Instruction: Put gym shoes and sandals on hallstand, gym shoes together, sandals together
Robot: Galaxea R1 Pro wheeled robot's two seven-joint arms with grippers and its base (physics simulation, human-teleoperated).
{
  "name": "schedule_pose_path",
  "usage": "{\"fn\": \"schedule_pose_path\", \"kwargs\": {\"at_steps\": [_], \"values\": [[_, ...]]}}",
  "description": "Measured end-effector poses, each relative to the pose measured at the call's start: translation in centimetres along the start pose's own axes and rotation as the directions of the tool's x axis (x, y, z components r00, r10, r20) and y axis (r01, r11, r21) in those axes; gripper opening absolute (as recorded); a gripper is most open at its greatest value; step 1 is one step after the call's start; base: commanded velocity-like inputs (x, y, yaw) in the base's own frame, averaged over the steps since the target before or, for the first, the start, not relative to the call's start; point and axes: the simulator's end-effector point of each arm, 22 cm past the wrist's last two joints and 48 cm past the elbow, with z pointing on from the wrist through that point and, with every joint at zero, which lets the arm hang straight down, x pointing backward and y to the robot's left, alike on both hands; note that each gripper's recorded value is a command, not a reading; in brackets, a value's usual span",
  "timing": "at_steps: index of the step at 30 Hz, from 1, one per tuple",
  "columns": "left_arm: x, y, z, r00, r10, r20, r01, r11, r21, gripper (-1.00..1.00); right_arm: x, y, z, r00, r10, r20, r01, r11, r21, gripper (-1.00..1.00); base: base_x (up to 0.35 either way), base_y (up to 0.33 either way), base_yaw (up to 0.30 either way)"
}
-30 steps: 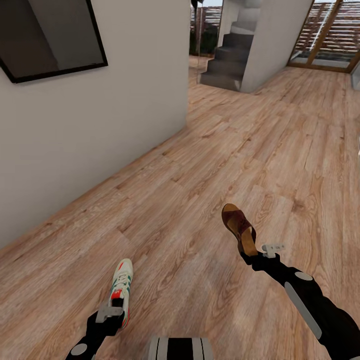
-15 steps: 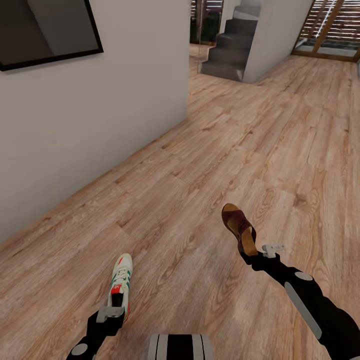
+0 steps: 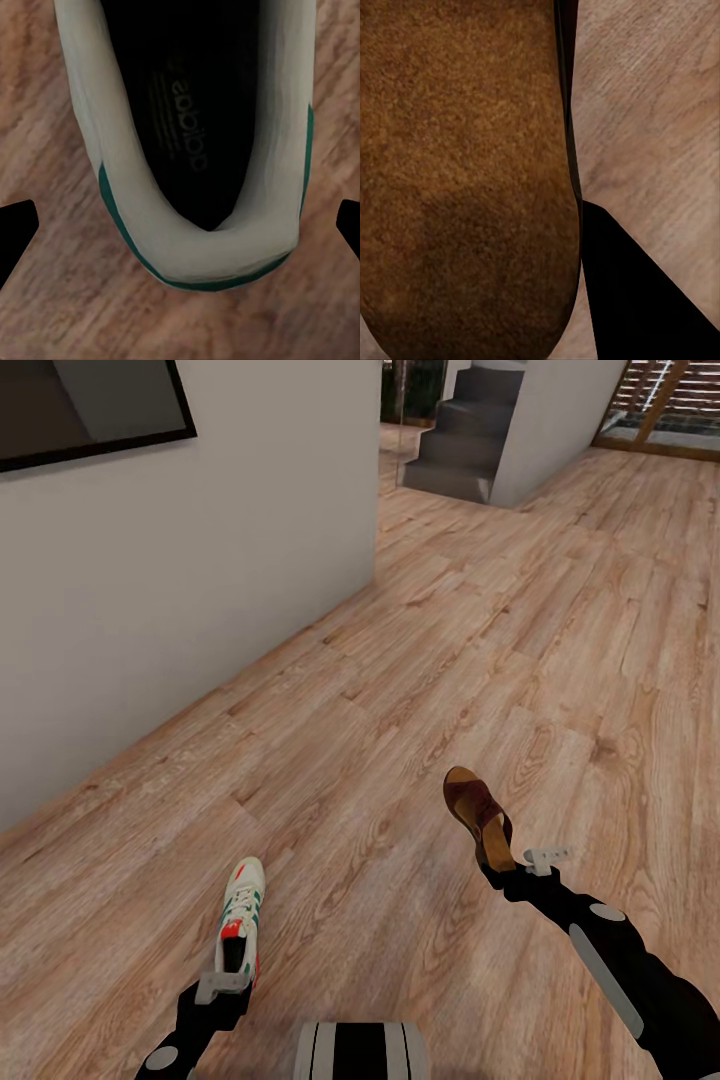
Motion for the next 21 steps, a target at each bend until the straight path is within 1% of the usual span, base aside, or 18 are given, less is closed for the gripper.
{"fn": "schedule_pose_path", "kwargs": {"at_steps": [6, 15, 21], "values": [[0.88, -0.09, 0.21, 1.000, 0.000, -0.017, 0.000, 1.000, 0.001, 1.00, 0.92, -0.04, 0.47, 1.000, 0.002, -0.017, -0.002, 1.000, 0.000, -1.00, 0.000, 0.000, 0.000], [0.95, -0.12, 0.19, 1.000, 0.001, -0.017, -0.001, 1.000, 0.003, 1.00, 0.92, -0.04, 0.47, 1.000, 0.002, -0.017, -0.002, 1.000, 0.000, -1.00, 0.001, 0.000, 0.000], [0.92, -0.06, 0.18, 1.000, 0.000, -0.017, 0.000, 1.000, 0.001, 1.00, 0.92, -0.05, 0.46, 1.000, 0.002, -0.017, -0.002, 1.000, 0.000, -1.00, 0.145, 0.000, 0.000]]}}
